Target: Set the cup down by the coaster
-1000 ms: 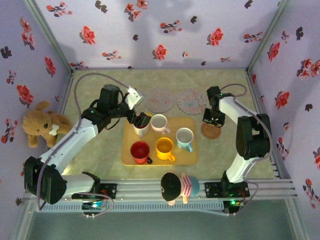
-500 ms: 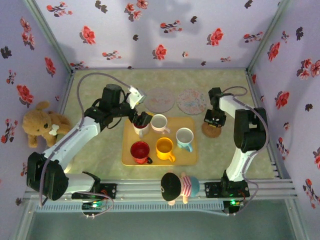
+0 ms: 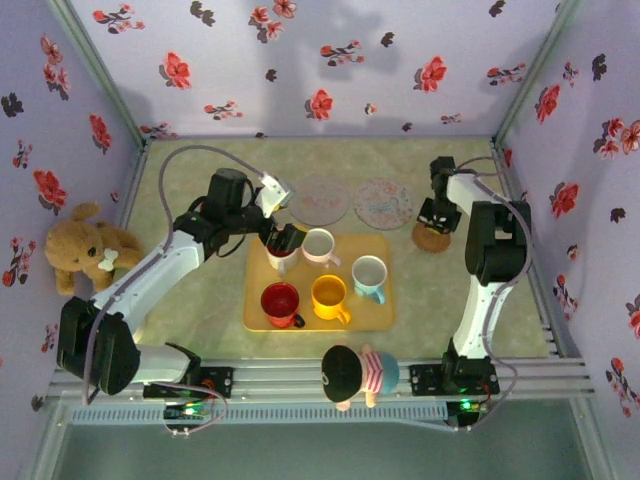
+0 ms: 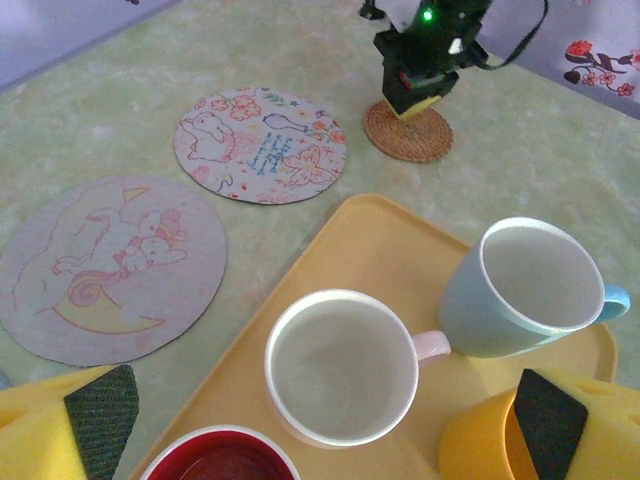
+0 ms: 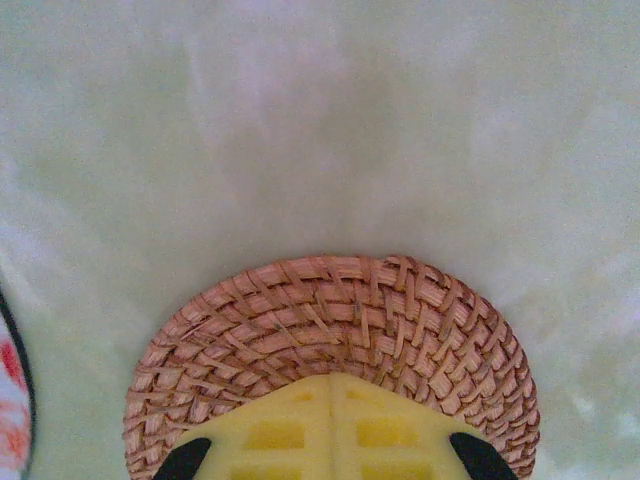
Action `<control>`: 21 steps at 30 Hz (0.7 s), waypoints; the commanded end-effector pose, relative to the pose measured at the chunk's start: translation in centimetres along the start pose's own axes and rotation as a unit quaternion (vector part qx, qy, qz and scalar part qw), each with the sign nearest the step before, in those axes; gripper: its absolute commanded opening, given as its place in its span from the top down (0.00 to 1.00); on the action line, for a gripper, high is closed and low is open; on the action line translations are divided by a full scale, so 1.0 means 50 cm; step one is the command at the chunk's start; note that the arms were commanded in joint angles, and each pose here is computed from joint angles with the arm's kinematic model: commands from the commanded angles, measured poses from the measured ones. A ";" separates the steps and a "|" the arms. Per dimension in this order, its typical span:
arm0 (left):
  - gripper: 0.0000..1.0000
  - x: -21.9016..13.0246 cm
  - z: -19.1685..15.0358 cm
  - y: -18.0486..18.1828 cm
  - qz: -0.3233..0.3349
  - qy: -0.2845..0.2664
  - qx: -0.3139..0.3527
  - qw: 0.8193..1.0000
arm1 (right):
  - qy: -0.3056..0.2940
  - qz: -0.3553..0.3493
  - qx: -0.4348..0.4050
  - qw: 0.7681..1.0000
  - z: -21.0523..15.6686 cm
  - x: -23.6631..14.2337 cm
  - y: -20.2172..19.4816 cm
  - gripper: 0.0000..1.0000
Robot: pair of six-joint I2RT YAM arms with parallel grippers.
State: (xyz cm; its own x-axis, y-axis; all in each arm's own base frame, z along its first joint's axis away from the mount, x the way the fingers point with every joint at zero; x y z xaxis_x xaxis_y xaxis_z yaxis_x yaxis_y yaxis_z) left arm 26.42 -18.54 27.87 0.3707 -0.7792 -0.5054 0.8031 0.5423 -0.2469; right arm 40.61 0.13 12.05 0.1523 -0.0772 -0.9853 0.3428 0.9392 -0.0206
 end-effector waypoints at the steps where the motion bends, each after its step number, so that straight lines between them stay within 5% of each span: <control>1: 0.00 0.003 0.019 -0.002 0.002 -0.010 0.012 1.000 | 0.011 -0.038 0.000 0.999 0.024 0.036 -0.017 1.00; 11: 0.00 0.004 0.027 0.001 0.006 -0.008 0.011 1.000 | -0.010 -0.030 -0.001 0.999 0.115 0.041 -0.009 1.00; 21: 0.00 0.007 0.028 0.003 0.010 -0.006 0.010 1.000 | -0.013 -0.009 -0.010 1.000 0.133 0.052 0.003 0.98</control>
State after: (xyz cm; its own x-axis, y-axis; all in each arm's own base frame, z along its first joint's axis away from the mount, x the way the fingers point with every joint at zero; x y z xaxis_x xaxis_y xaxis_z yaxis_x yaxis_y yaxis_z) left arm 26.97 -18.73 27.92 0.3822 -0.7668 -0.5157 0.7948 0.5574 -0.2398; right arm 47.07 -2.04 12.12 0.2072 -0.1150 -0.9715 0.3475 0.9369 -0.0368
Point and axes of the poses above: each hand's point on the last joint's axis, 136 mm out from that joint toward the fingers, its own x axis out along the fingers, its own y axis along the line the jaws close on, z = x × y, the point moved 10 cm from there along -x, back along the fingers, and after that the axes turned 9 degrees about -x, right-handed, at the moved point
